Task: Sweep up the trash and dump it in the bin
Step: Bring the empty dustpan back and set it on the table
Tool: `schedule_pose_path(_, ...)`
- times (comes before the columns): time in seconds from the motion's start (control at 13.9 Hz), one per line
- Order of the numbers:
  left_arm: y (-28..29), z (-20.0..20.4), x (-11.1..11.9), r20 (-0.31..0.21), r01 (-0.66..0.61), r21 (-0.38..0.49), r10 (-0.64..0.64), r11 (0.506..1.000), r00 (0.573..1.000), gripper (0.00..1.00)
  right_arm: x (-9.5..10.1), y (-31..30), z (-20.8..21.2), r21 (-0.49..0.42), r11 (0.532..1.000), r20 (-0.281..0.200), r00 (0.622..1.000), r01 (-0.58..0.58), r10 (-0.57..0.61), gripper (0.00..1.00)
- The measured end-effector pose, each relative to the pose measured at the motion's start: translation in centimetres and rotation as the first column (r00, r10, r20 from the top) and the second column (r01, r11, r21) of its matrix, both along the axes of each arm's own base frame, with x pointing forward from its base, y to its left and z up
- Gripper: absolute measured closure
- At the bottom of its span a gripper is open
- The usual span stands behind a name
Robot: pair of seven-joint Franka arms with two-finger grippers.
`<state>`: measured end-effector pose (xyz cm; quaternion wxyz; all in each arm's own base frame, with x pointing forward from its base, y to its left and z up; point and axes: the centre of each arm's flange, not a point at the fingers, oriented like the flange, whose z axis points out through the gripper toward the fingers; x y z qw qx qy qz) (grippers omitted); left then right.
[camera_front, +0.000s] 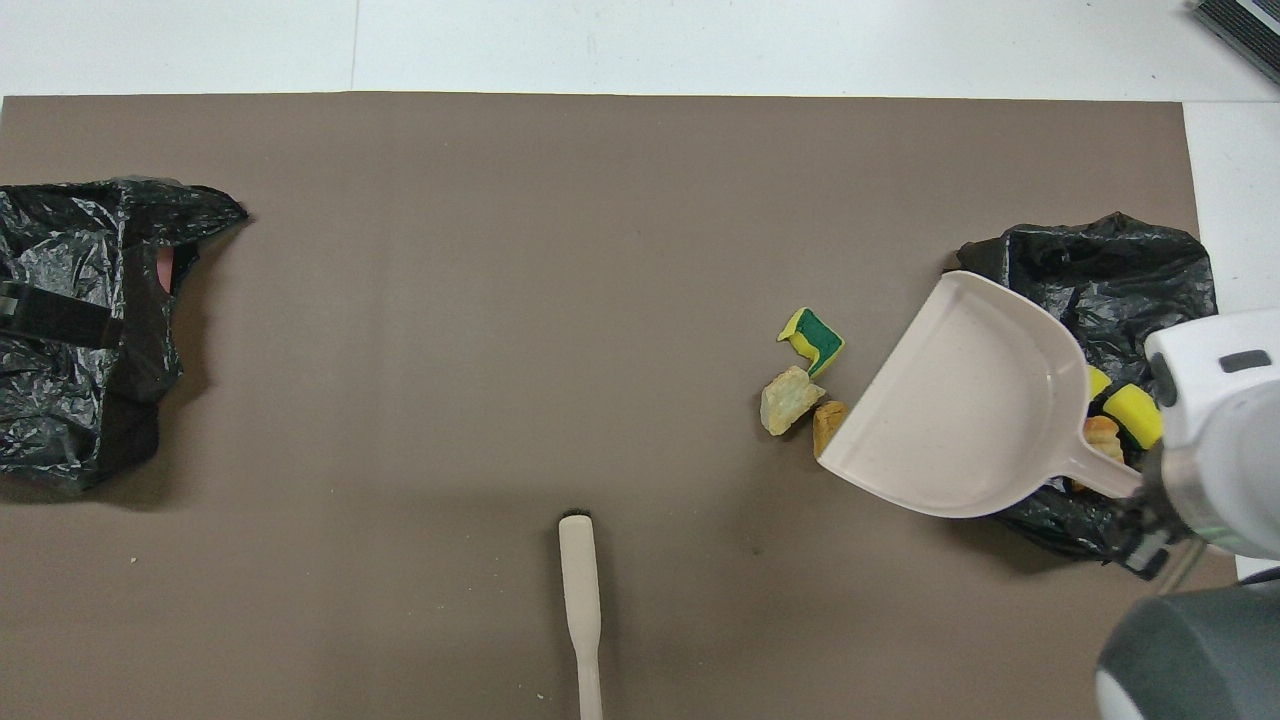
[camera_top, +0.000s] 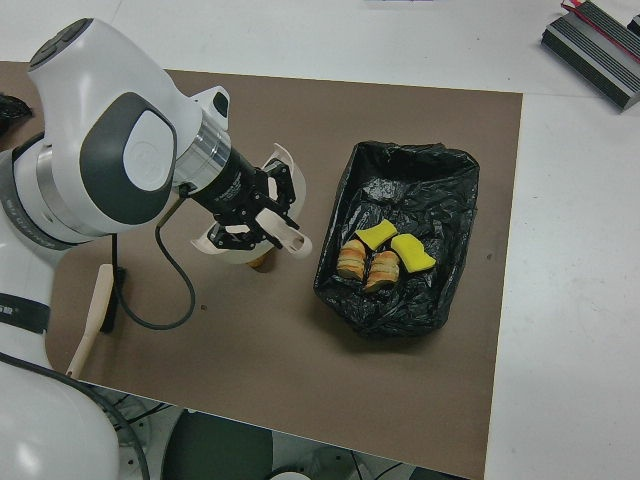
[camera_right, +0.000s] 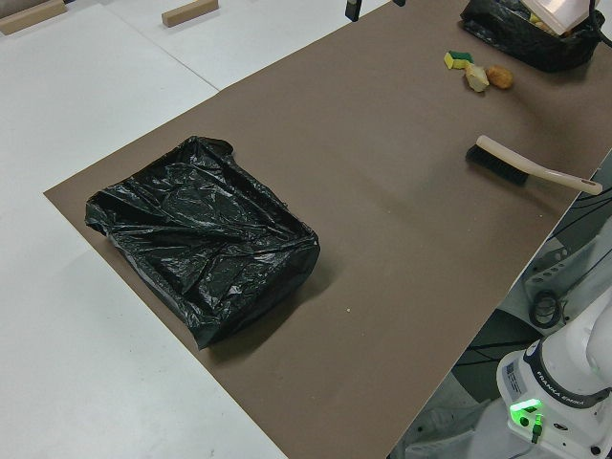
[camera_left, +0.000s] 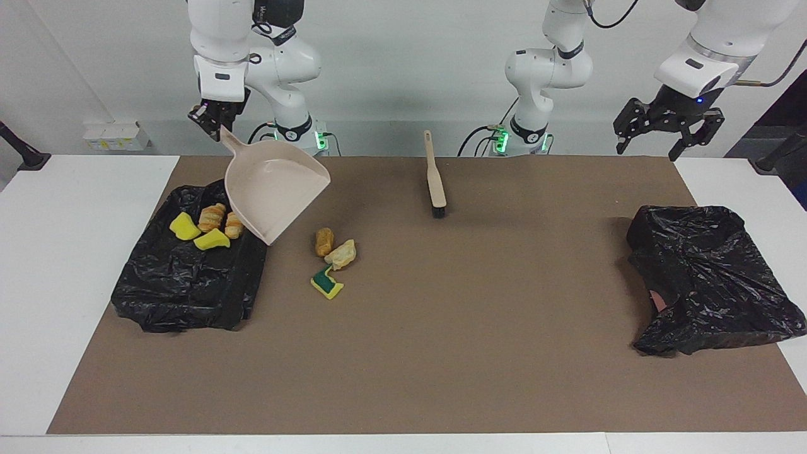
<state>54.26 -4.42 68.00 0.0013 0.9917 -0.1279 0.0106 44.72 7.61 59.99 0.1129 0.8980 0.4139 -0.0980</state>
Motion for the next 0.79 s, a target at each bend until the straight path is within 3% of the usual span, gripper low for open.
schedule_pose_path(0.14, 0.0, 0.0, 0.0, 0.000, 0.000, 0.000, 0.000, 1.000, 1.000, 0.00, 0.6, 5.3, -1.8, 0.069, 0.981, 0.055, 0.981, 0.184, -0.188, 0.69)
schedule_pose_path(0.36, 0.0, 0.0, 0.0, 0.000, 0.000, 0.000, 0.000, 1.000, 1.000, 0.00, 2.4, 13.1, -6.0, 0.112, 0.908, 0.103, 0.904, 0.404, -0.415, 0.69)
schedule_pose_path(0.58, 0.0, 0.0, 0.0, 0.000, 0.000, 0.000, 0.000, 1.000, 1.000, 0.00, 4.9, 21.5, -10.0, 0.163, 0.834, 0.101, 0.832, 0.528, -0.546, 0.69)
schedule_pose_path(0.79, 0.0, 0.0, 0.0, 0.000, 0.000, 0.000, 0.000, 1.000, 1.000, 0.00, 9.0, 26.9, -11.9, 0.264, 0.749, 0.053, 0.766, 0.608, -0.640, 0.69)
